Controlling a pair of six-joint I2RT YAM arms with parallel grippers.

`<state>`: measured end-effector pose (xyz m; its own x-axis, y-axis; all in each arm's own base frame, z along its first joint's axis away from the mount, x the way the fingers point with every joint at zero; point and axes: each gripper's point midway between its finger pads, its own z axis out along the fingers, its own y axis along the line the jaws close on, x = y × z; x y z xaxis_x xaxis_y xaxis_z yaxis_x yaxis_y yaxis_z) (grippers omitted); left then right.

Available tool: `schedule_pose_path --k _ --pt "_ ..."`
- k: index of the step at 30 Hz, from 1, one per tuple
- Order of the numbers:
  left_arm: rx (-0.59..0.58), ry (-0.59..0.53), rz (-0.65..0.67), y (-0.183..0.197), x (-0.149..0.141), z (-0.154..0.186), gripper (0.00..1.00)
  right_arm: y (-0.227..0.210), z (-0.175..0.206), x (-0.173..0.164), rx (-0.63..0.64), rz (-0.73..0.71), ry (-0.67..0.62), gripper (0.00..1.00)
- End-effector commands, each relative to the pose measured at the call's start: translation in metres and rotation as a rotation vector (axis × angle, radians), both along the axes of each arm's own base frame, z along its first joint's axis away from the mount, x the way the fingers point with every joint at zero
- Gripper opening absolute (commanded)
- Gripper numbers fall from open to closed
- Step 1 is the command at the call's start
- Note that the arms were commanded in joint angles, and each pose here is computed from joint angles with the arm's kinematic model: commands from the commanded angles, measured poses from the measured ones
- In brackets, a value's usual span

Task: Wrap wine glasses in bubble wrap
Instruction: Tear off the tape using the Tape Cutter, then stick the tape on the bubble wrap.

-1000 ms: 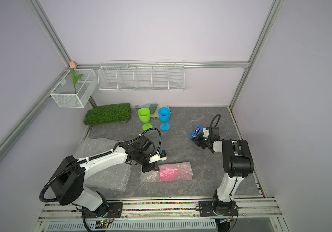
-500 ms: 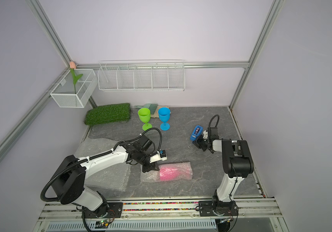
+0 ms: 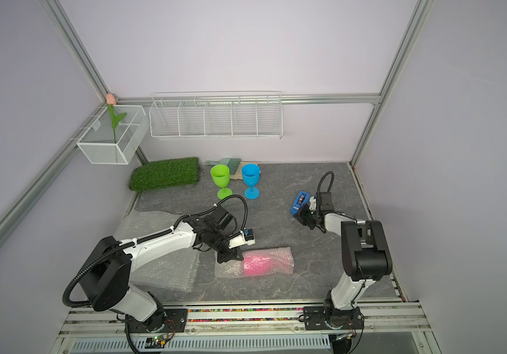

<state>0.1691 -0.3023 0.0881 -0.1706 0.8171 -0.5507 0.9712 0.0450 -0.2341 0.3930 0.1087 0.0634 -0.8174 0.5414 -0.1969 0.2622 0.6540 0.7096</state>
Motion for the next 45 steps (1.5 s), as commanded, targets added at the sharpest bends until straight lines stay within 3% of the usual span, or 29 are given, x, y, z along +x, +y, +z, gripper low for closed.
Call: schedule_pose_path --k 1,11,24,36,40,45 --pt "0.043 0.009 -0.018 0.006 -0.005 -0.005 0.04 0.010 0.051 0.011 -0.041 0.081 -0.155 0.07" --pt "0.033 0.003 -0.018 0.003 -0.004 -0.004 0.03 0.042 0.148 -0.028 -0.122 0.286 -0.384 0.07" --pt "0.016 -0.009 -0.015 0.000 -0.001 0.000 0.03 0.075 0.232 -0.133 -0.108 0.470 -0.537 0.07" --pt "-0.007 -0.025 -0.010 -0.002 0.001 0.006 0.03 0.106 0.240 -0.235 -0.039 0.654 -0.573 0.07" --pt "-0.014 -0.032 -0.013 -0.003 0.000 0.007 0.03 0.119 0.224 -0.255 0.004 0.727 -0.568 0.07" --pt "-0.013 -0.047 -0.027 -0.003 -0.003 0.007 0.03 0.137 0.191 -0.258 -0.044 0.782 -0.620 0.07"
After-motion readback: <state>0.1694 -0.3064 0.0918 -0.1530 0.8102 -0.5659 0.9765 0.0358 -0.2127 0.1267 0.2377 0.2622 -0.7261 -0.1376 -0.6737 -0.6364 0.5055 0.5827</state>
